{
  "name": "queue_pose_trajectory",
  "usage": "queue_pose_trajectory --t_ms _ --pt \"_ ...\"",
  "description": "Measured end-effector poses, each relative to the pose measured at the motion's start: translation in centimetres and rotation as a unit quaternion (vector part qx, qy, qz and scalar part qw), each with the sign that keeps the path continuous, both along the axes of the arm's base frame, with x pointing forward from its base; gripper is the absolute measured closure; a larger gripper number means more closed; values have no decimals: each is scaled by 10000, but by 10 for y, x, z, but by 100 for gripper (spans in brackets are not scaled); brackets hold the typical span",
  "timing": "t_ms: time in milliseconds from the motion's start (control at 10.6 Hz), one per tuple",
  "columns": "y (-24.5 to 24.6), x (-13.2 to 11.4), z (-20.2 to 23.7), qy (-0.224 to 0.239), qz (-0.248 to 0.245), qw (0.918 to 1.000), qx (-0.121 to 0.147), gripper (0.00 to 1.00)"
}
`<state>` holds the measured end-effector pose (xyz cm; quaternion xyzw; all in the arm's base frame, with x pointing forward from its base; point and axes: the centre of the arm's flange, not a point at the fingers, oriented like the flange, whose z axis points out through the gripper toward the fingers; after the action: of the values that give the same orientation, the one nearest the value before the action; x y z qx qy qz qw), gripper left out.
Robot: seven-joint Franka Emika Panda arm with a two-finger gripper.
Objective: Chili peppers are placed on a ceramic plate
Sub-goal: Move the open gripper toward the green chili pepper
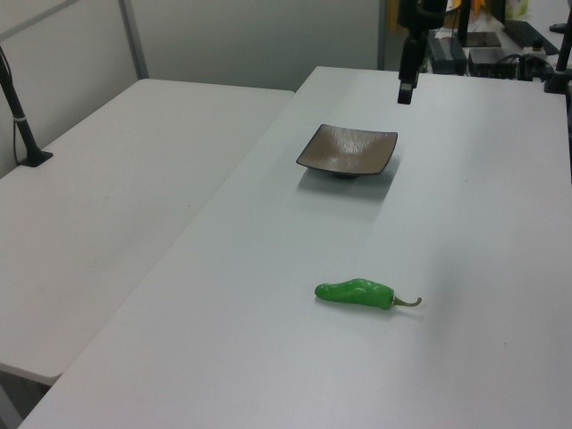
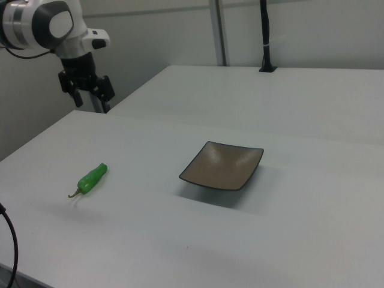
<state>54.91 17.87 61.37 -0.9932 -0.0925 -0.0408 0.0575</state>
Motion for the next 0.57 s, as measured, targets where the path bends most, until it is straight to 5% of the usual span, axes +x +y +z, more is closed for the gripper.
queue_pose_trajectory --t_ms 567 --pt "115 -14 -32 290 83 9995 32 0"
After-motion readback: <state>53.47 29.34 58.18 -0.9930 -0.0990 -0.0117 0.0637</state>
